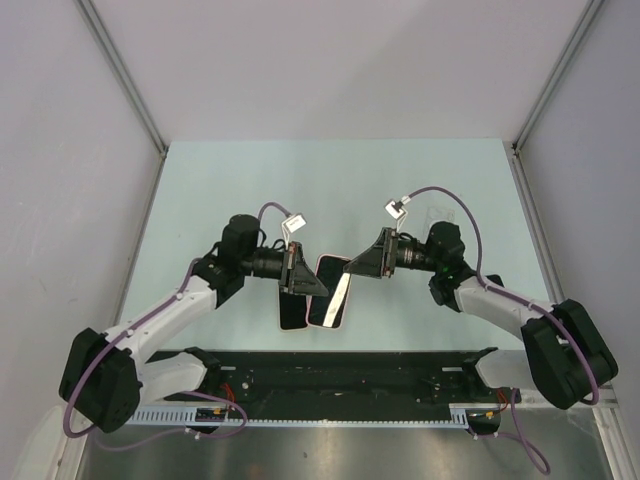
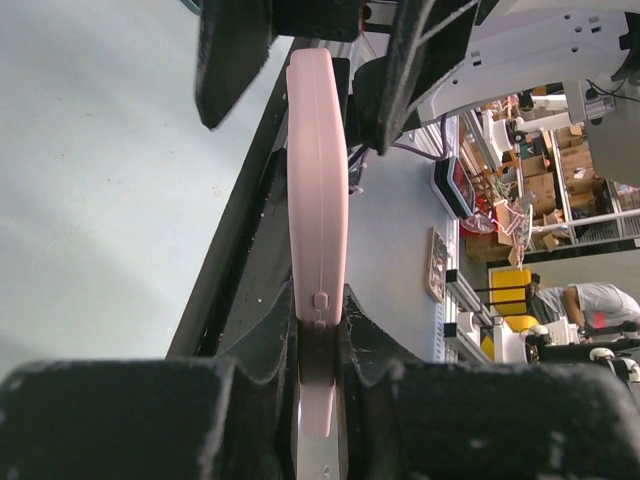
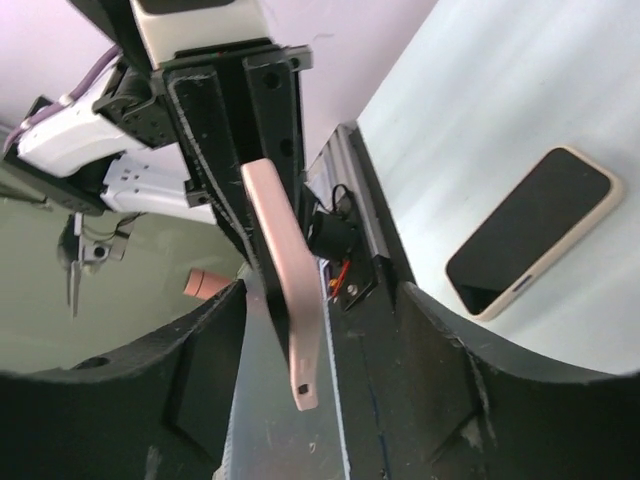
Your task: Put the phone into the phone case
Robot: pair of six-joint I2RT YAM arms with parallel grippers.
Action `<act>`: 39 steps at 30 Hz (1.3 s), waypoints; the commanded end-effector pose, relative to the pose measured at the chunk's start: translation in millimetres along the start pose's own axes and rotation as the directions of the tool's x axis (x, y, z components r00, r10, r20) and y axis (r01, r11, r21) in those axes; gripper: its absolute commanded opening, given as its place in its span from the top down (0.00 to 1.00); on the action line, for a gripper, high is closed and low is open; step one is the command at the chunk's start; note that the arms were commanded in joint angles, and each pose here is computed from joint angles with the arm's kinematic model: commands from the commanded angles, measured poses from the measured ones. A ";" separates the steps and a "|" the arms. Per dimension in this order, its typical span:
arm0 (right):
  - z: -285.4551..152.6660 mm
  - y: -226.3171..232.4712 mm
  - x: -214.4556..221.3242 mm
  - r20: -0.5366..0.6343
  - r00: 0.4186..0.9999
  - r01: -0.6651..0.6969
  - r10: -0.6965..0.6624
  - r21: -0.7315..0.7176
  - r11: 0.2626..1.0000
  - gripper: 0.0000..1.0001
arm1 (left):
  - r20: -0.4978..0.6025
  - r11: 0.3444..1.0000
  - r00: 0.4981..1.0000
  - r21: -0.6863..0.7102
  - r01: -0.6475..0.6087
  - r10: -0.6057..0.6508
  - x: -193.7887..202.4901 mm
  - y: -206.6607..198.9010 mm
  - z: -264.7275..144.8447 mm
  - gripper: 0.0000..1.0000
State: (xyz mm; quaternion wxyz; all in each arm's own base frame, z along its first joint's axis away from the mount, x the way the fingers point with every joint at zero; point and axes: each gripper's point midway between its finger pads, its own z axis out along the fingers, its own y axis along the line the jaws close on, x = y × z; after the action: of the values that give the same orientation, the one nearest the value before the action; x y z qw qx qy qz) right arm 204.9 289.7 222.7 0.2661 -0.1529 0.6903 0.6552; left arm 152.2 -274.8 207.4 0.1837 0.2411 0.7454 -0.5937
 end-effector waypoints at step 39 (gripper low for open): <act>14.0 4.9 23.2 -0.046 0.999 -0.026 0.024 -0.032 0.999 0.43 | 0.140 0.996 0.990 -0.083 0.039 -0.027 -32.9 5.5 -0.2 1.00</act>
State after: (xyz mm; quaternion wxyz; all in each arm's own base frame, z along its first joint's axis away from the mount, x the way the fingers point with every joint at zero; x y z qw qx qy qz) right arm 189.9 302.0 192.6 0.2231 -0.1469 0.7226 0.6375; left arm 178.6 -272.9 191.2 0.2013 0.1695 0.7944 -0.5475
